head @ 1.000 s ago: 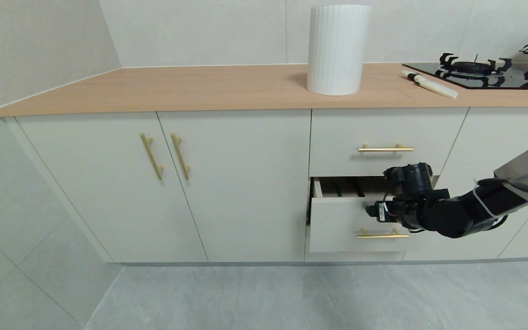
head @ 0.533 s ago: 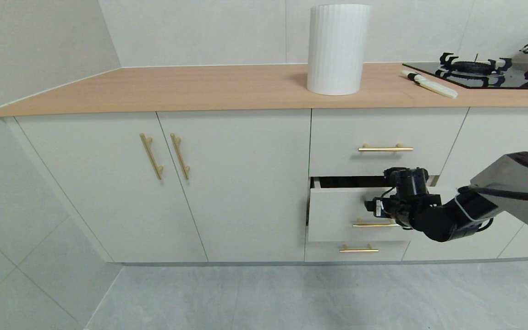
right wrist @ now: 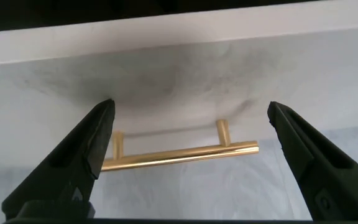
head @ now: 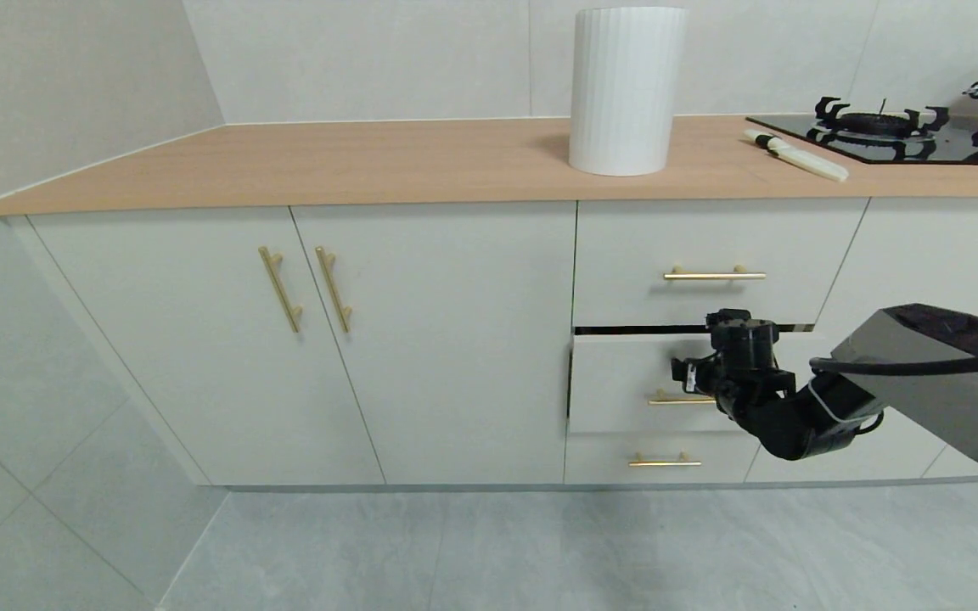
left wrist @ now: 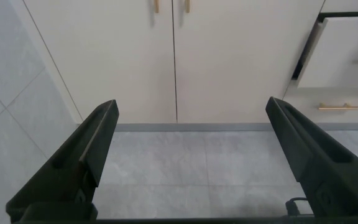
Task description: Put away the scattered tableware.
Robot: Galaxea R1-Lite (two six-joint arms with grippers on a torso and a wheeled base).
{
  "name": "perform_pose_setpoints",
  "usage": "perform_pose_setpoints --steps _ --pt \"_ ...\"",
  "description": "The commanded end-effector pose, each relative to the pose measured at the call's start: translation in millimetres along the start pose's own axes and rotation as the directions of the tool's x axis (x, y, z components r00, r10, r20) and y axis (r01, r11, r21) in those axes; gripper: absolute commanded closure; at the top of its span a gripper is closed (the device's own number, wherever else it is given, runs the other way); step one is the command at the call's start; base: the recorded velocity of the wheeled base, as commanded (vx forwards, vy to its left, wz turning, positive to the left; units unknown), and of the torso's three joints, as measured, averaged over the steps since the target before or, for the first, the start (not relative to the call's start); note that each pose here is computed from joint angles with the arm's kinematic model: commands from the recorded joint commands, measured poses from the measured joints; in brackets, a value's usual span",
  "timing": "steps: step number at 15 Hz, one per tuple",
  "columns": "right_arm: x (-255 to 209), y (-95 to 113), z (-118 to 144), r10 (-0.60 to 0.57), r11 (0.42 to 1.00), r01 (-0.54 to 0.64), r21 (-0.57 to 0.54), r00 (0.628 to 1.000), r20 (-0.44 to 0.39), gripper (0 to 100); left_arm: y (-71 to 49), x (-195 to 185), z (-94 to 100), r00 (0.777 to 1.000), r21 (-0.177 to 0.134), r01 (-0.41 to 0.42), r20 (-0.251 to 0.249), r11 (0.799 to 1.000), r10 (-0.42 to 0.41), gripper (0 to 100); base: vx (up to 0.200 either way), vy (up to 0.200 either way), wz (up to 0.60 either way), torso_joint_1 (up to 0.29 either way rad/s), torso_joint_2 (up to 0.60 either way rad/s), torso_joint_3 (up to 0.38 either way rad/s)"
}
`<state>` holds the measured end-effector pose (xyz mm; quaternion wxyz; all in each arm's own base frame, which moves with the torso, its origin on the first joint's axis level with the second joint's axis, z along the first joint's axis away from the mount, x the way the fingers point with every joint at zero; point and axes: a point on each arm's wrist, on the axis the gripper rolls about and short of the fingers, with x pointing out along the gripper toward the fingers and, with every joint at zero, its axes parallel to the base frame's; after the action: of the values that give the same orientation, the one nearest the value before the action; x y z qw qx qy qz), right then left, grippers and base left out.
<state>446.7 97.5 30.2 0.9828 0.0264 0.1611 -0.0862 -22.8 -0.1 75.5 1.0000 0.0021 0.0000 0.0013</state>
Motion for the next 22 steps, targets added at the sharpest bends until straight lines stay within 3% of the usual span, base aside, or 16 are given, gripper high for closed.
perform_pose_setpoints --steps 1,8,13,17,20,22 --pt "8.7 1.8 -8.6 -0.012 1.000 0.012 -0.001 1.000 -0.002 0 0.0 0.0 0.0 1.000 0.000 -0.001 0.000 1.000 0.001 0 0.000 0.000 0.00 0.000 0.00 0.000" --pt "24.1 8.3 1.2 -0.065 0.995 0.058 0.082 0.995 0.078 0 0.0 0.0 0.0 1.000 0.000 -0.002 0.000 1.000 0.002 0 0.000 0.000 0.00 0.000 0.00 0.000" --pt "14.4 5.2 8.5 -0.077 0.994 0.070 0.086 0.994 0.080 0 0.0 0.0 0.0 1.000 0.000 -0.001 0.000 1.000 0.001 0 0.000 0.000 0.00 0.000 0.00 0.000" --pt "-63.4 -17.5 41.0 -0.064 0.996 0.059 0.074 0.995 0.072 0 0.0 0.0 0.0 1.000 0.000 -0.001 0.000 1.000 0.001 0 0.000 0.000 0.00 0.000 0.00 0.000" --pt "-137.3 -40.8 90.5 -0.062 0.993 0.042 0.108 0.980 0.188 0 0.0 0.0 0.0 1.000 0.000 -0.001 0.000 1.000 0.001 0 0.000 0.000 0.00 0.000 0.00 0.000" --pt "-224.9 -74.7 118.0 -0.102 0.993 0.078 0.087 0.945 0.312 0 0.0 0.0 0.0 1.000 0.000 -0.001 0.000 1.000 0.001 0 0.000 0.000 0.00 0.000 0.00 0.000"
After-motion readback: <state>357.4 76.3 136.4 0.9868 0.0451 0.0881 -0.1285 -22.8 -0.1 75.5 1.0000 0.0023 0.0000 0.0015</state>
